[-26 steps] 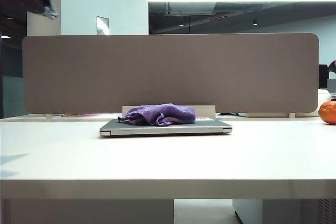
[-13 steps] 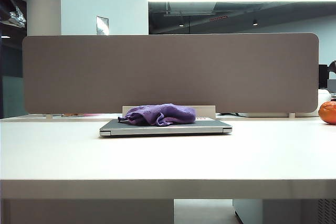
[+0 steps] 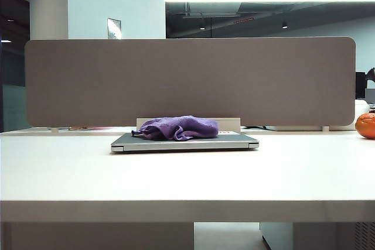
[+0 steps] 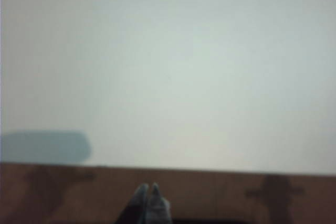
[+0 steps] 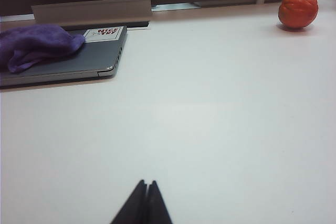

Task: Pick up the purple rag and put it over the laptop.

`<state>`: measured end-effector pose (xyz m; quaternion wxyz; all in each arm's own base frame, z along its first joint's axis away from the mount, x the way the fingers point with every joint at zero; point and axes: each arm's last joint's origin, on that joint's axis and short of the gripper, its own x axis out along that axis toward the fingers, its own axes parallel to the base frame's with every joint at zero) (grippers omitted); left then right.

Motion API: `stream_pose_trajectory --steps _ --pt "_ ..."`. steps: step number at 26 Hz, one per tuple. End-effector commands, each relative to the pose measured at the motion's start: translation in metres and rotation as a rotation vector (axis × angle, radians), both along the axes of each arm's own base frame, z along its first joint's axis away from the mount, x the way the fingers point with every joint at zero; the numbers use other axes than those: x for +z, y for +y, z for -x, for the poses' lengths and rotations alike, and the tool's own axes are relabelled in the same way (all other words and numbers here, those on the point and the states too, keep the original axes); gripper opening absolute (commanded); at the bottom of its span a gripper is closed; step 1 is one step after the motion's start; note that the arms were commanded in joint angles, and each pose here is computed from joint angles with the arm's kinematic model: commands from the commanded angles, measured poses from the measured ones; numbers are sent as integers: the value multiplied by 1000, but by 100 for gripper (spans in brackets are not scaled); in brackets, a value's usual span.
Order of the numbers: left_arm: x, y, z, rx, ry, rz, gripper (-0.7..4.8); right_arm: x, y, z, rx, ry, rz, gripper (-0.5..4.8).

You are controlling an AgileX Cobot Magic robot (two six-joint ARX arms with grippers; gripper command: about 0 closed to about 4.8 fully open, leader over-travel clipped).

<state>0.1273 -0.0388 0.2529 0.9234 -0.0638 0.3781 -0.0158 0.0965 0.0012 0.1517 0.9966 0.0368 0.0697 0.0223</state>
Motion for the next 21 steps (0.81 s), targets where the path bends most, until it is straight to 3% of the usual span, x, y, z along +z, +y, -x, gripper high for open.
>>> stream_pose_trajectory --steps 1,9,12,21 --pt "9 -2 -6 12 -102 27 -6 0 0 0 -5 -9 3 22" --pt "26 -5 -16 -46 -312 -5 -5 0 0 0 -5 -9 3 22" --pt "31 -5 -18 -89 -380 -61 -5 0 0 0 -5 -9 3 22" --pt "26 14 -16 -13 -447 -70 -5 0 0 0 -5 -8 3 22"
